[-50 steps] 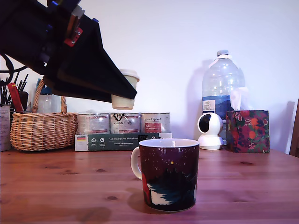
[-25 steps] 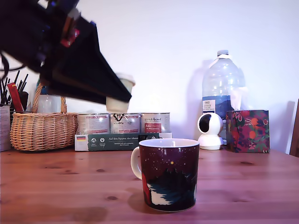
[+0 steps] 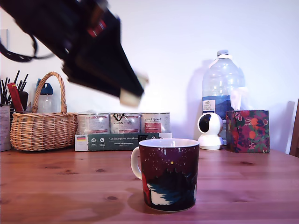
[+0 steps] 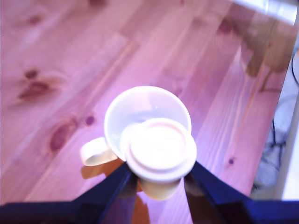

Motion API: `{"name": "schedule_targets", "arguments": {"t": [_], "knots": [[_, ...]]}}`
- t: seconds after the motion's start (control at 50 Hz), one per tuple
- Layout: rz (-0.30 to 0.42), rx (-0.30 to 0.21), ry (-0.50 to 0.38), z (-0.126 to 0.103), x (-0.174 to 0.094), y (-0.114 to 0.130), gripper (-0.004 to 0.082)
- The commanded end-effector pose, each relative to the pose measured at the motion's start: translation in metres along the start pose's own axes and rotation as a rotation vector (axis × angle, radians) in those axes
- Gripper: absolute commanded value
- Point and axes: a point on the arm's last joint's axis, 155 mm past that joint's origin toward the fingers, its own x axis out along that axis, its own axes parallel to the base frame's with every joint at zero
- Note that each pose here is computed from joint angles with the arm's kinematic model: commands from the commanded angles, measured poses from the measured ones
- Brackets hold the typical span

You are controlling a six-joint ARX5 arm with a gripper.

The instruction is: Pick up the coffee capsules from the table one by one and drop them inside the nearest coffee cup

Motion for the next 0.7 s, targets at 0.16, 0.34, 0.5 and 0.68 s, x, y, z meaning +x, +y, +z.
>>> {"name": "schedule_targets", "arguments": {"t": [0.16, 0.34, 0.5, 0.68], "knots": [[0.027, 0.045, 0.081, 0.012, 0.012, 0.006, 0.0196], [0.029, 0.066, 0.146, 0.012, 0.026, 0.008, 0.0196], [0.026, 0.053, 0.202, 0.011, 0.035, 0.011, 0.0196], [0.023, 0.063, 0.246, 0.015, 0.042, 0.008, 0.0196]]}}
